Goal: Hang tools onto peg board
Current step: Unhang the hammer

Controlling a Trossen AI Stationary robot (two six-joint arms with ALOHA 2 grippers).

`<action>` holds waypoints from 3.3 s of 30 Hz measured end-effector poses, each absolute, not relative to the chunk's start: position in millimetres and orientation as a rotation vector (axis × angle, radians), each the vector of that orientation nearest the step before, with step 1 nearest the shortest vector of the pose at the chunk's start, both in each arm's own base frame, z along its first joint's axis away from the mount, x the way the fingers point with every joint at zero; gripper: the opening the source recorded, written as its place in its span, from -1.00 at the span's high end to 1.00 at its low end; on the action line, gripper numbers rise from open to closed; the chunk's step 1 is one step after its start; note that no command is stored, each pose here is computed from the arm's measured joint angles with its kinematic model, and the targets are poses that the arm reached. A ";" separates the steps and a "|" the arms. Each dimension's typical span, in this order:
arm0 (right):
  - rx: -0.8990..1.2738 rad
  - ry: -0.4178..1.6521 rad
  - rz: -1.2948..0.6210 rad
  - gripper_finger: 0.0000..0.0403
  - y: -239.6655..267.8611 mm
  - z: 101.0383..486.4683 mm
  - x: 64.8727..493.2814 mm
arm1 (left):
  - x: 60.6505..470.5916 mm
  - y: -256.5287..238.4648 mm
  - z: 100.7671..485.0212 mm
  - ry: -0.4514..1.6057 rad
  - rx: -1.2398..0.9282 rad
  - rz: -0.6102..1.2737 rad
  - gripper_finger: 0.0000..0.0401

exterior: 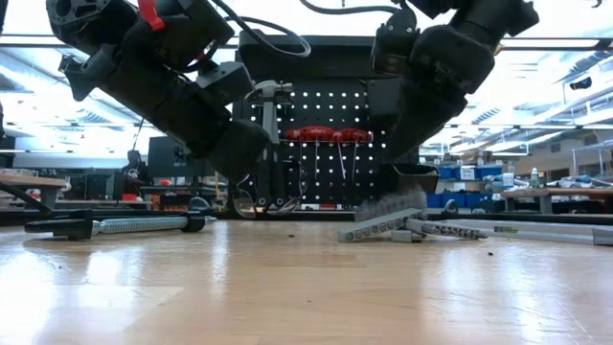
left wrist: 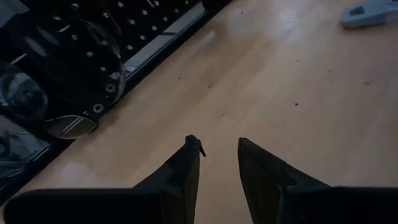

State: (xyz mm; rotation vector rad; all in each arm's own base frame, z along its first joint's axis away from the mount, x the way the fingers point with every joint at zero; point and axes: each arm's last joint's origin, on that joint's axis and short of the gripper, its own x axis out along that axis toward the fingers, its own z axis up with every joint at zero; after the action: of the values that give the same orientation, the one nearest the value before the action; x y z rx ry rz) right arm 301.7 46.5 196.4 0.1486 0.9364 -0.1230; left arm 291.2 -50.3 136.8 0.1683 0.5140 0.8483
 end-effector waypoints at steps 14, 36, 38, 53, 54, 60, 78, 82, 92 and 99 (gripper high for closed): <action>0.113 0.885 -0.296 0.23 63.2 172.6 284.8 | 296.4 -55.9 135.1 0.588 0.098 0.614 0.45; 0.110 0.517 -0.357 0.30 93.6 206.4 226.2 | 264.3 -59.1 168.9 0.285 0.185 1.034 0.45; 0.110 0.500 -0.336 0.30 97.3 205.0 230.3 | 260.2 -53.5 166.5 0.246 0.153 1.083 0.45; -0.258 0.728 -0.484 0.36 51.7 154.7 268.4 | 257.3 4.7 161.7 0.298 0.186 1.296 0.45; -0.275 0.725 -0.491 0.37 46.5 158.7 268.5 | 257.6 10.4 163.7 0.303 0.140 1.263 0.45; -0.277 0.672 -0.582 0.38 9.2 181.1 255.0 | 253.6 51.5 161.9 0.352 -0.090 1.126 0.43; 0.058 0.374 -0.599 0.27 -30.1 164.2 216.3 | 254.0 102.8 203.7 0.025 -0.042 1.086 0.36; 0.054 0.383 -0.599 0.22 -30.0 163.1 216.4 | 255.3 102.6 212.3 -0.002 0.033 1.083 0.14; 0.005 0.391 -0.609 0.19 -34.8 163.9 216.1 | 281.6 126.5 212.1 0.020 0.056 1.149 -0.65; 0.005 0.391 -0.615 0.20 -36.2 164.0 215.9 | 296.5 145.1 198.4 0.040 0.028 1.259 -0.76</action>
State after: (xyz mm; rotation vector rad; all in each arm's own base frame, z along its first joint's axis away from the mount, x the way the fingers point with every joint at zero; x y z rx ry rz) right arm 215.9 -36.2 164.0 0.0045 0.3914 -0.6152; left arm 296.5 145.1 198.4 0.0281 0.0401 1.2588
